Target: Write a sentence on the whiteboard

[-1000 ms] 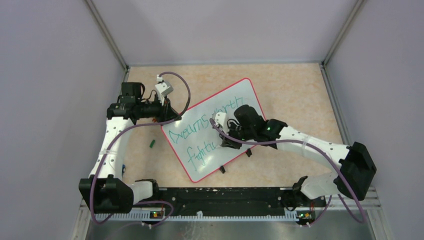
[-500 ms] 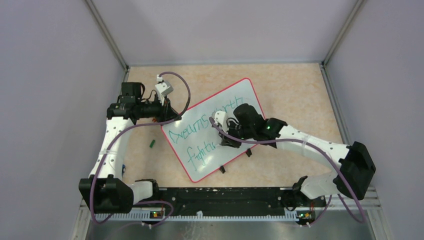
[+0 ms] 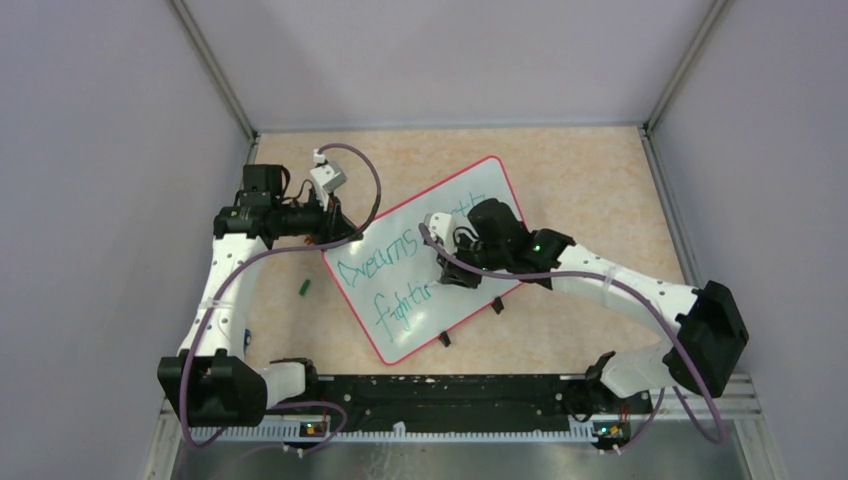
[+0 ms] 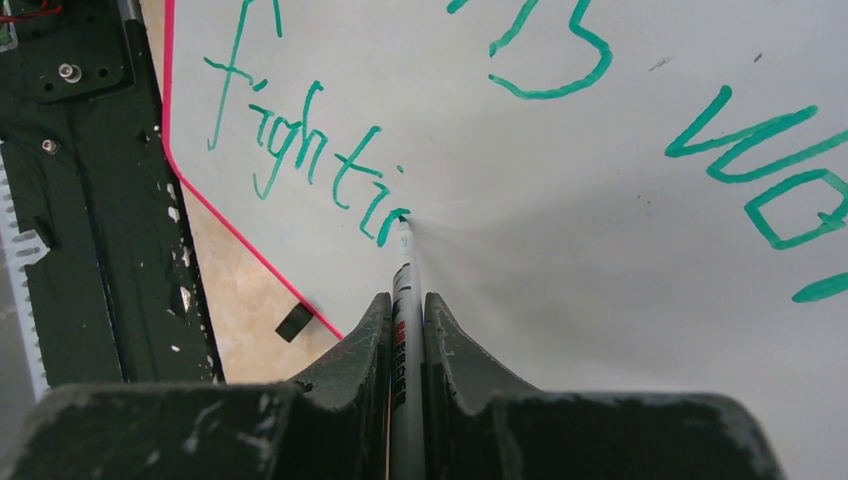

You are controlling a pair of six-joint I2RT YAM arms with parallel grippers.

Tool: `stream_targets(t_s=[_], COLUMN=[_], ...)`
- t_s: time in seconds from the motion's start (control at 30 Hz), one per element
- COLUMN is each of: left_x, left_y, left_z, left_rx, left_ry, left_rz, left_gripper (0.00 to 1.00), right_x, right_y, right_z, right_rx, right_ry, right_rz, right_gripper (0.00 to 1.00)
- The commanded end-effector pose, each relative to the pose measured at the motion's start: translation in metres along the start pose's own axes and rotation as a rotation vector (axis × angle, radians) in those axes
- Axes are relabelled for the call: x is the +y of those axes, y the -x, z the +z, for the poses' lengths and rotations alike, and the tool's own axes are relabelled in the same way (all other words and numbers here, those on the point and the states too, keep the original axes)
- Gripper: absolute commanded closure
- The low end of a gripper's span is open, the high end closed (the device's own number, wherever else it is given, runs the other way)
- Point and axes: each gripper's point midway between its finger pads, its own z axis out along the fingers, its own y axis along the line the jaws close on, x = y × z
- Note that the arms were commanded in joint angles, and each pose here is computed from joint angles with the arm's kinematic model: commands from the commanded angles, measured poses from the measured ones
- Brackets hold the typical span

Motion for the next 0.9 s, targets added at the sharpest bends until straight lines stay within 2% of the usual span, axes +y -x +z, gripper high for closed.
stream_targets(t_s=[0.0, 0.57, 0.87], left_x=[0.001, 0.002, -0.005], left_y=[0.003, 0.003, 0.003], left_z=[-0.001, -0.001, 0.004], left_rx=[0.003, 0.005, 0.011], left_ry=[0.004, 0.006, -0.018], left_rz=[0.028, 0.028, 0.039], left_gripper=[1.00, 1.00, 1.00], right_x=[-0.032, -0.017, -0.014], right_y=[0.021, -0.010, -0.009], right_z=[-0.014, -0.013, -0.017], right_rx=[-0.053, -0.004, -0.006], right_ry=[-0.116, -0.064, -0.052], right_rz=[-0.028, -0.003, -0.009], right_gripper=[1.00, 1.00, 1.00])
